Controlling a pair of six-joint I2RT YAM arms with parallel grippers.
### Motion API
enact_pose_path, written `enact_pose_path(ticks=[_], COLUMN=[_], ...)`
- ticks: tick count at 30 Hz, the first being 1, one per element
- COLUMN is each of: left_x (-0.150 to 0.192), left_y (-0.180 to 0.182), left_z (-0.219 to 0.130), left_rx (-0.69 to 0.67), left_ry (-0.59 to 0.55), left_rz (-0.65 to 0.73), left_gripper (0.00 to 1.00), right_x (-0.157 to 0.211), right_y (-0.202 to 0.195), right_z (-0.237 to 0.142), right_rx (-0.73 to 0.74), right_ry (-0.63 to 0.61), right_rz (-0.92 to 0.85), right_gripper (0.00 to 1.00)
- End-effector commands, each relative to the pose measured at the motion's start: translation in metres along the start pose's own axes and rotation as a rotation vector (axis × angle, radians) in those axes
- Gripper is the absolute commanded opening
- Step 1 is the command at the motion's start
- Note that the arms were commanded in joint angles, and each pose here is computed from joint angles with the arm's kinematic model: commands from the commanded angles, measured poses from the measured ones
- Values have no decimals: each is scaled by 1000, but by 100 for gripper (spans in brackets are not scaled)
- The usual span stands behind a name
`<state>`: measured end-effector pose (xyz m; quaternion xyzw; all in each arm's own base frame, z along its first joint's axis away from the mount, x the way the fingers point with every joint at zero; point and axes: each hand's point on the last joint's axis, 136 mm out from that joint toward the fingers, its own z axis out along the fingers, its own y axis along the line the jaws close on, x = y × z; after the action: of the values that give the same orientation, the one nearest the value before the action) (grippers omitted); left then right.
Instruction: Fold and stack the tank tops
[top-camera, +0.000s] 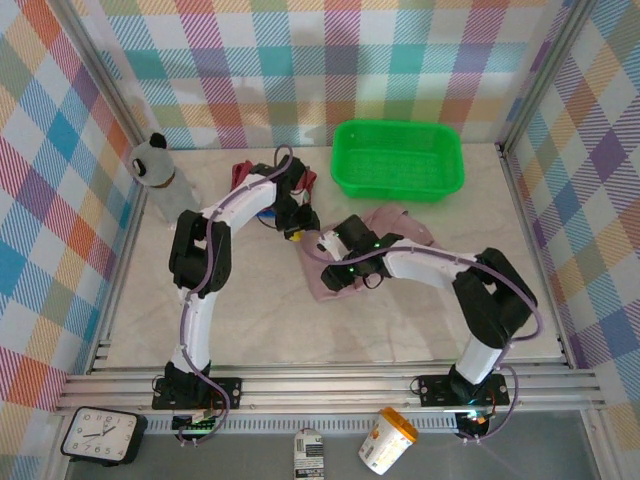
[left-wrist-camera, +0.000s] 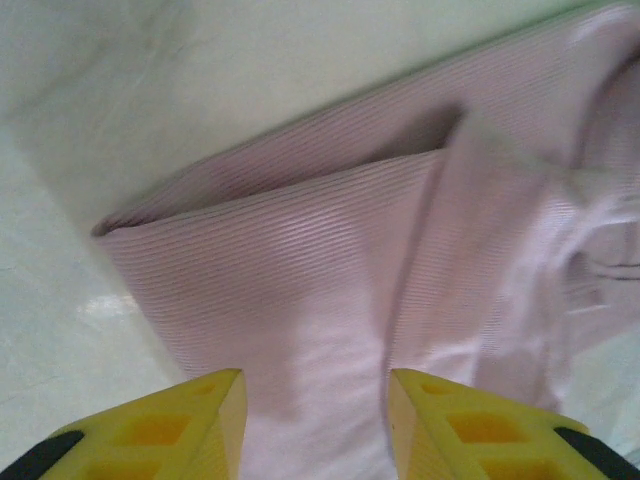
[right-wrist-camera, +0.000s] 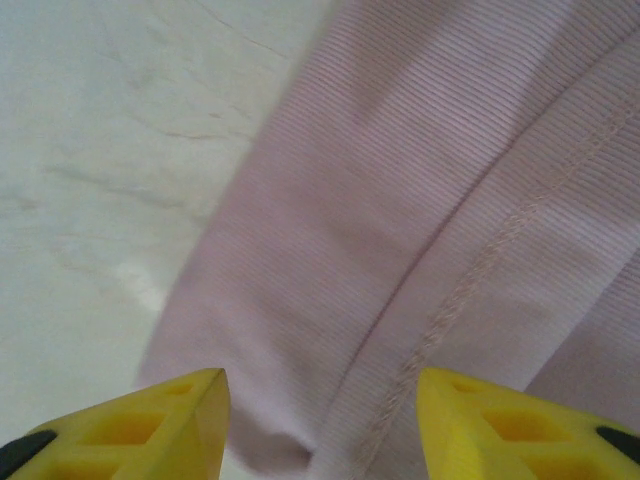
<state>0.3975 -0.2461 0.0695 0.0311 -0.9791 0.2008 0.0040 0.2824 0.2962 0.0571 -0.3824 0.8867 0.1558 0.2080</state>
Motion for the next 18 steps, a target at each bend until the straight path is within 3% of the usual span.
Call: enact_pose_path(ticks=[1,6,18], left_x=[-5,1,12], left_y=[0,10,61], left_z=[2,36,61], left_rx=[27,47,-172], left_ry=[-21,48,114], left_rz=[28,11,56], left_gripper=[41,36,28], right_x=[-4,11,32], right_y=[-18,-28,-66], right_z=[9,19,-9], right_rx=[97,172,308], right_ry=[31,102,152], right_rz=[-28,-73,48], right_gripper=[51,51,34])
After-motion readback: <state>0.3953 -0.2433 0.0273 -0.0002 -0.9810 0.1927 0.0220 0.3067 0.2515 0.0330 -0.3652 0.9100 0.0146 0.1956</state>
